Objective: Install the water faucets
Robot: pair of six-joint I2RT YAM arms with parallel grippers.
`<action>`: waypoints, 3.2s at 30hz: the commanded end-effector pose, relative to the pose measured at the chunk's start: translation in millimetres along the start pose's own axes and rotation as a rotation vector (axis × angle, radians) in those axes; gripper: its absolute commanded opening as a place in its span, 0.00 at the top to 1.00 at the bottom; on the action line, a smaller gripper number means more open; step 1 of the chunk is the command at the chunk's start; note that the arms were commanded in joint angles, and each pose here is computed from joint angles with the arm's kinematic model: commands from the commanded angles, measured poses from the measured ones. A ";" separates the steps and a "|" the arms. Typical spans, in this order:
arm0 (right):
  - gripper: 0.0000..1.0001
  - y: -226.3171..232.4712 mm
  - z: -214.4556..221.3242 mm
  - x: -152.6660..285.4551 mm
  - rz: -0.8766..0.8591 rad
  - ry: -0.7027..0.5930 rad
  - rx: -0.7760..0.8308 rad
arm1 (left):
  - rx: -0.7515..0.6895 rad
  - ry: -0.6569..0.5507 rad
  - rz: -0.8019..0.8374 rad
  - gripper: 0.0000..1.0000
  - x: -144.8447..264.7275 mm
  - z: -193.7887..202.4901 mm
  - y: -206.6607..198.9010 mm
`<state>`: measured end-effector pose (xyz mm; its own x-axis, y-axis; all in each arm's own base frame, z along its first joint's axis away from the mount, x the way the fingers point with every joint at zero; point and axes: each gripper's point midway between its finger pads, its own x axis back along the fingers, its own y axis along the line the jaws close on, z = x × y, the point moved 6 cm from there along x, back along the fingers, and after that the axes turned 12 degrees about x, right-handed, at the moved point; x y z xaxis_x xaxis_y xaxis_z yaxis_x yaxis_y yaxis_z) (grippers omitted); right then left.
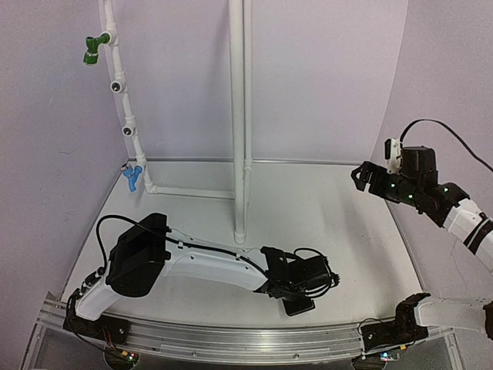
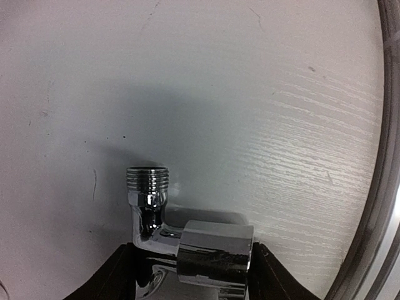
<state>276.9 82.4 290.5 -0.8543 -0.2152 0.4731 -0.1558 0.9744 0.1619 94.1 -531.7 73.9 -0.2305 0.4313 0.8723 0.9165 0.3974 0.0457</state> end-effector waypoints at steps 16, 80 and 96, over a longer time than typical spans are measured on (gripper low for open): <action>0.02 15.1 31.5 -36.5 -0.139 0.169 0.028 | 0.280 -0.035 0.129 0.79 70.5 3.5 52.1; 1.00 235.6 75.0 -36.5 -0.934 0.268 -0.795 | 0.772 -0.709 0.589 0.11 283.4 24.4 186.1; 1.00 243.9 70.8 -56.3 -0.617 0.485 -0.854 | 0.667 -0.606 0.357 0.18 247.2 15.4 190.2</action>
<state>249.1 330.2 223.8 -0.4394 -0.8086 0.3914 0.0608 0.4079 0.9110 195.9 -324.5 274.7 -0.2334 0.8831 0.4071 0.5766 0.4628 -0.6733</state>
